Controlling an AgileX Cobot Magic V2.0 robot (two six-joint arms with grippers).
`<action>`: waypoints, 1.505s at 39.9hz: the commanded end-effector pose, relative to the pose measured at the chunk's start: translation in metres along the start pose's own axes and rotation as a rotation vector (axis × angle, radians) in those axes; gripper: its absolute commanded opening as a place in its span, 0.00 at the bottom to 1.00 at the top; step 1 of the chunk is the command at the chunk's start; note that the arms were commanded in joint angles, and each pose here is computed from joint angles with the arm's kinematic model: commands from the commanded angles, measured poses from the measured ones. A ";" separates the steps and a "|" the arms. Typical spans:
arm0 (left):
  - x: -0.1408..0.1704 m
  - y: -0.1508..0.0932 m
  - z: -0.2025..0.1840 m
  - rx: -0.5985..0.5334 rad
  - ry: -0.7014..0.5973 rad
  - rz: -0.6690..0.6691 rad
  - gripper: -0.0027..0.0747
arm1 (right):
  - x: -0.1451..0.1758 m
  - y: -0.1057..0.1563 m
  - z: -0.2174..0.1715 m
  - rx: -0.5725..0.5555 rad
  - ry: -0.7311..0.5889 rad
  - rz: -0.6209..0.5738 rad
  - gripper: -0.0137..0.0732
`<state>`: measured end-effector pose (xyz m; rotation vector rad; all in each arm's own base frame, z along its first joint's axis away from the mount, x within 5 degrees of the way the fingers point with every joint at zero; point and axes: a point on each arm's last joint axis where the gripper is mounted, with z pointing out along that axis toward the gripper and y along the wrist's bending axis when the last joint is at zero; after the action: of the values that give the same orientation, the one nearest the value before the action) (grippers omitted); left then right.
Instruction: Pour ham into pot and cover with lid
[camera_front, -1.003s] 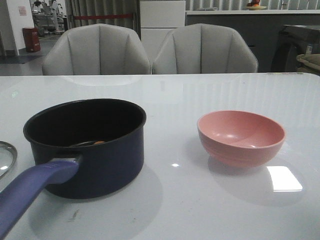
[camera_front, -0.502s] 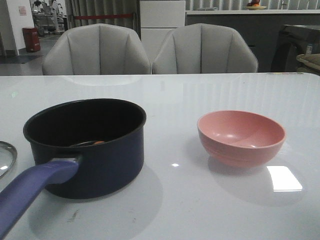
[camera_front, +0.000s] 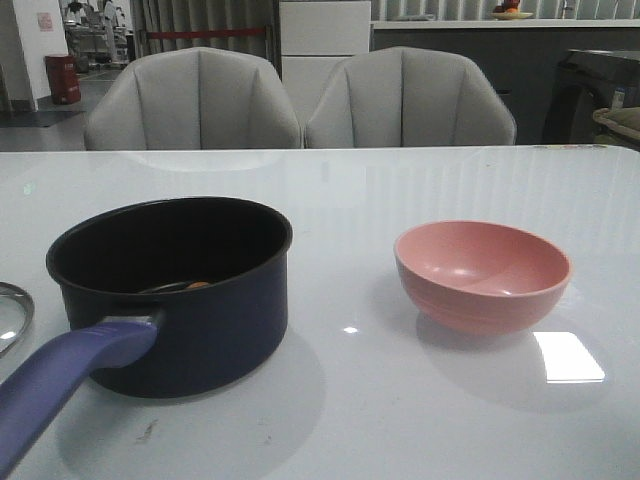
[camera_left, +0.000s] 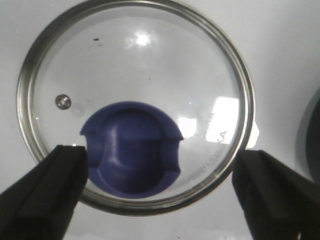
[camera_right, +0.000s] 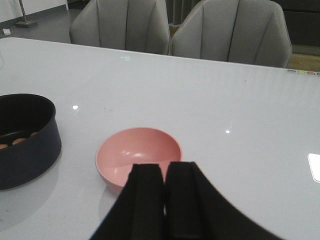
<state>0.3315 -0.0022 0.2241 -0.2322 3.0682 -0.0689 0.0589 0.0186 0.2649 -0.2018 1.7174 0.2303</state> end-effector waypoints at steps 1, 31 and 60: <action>-0.002 0.005 -0.022 0.023 -0.068 -0.046 0.83 | -0.015 -0.001 -0.002 0.011 -0.091 -0.004 0.33; -0.013 0.005 0.017 0.017 0.037 -0.047 0.83 | -0.015 -0.001 -0.002 0.011 -0.091 -0.004 0.33; -0.013 0.006 0.030 0.010 0.090 -0.035 0.36 | -0.015 -0.001 -0.002 0.011 -0.091 -0.004 0.33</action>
<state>0.3464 0.0057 0.1792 -0.2898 3.1805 -0.0896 0.0589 0.0186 0.2649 -0.2018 1.7174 0.2303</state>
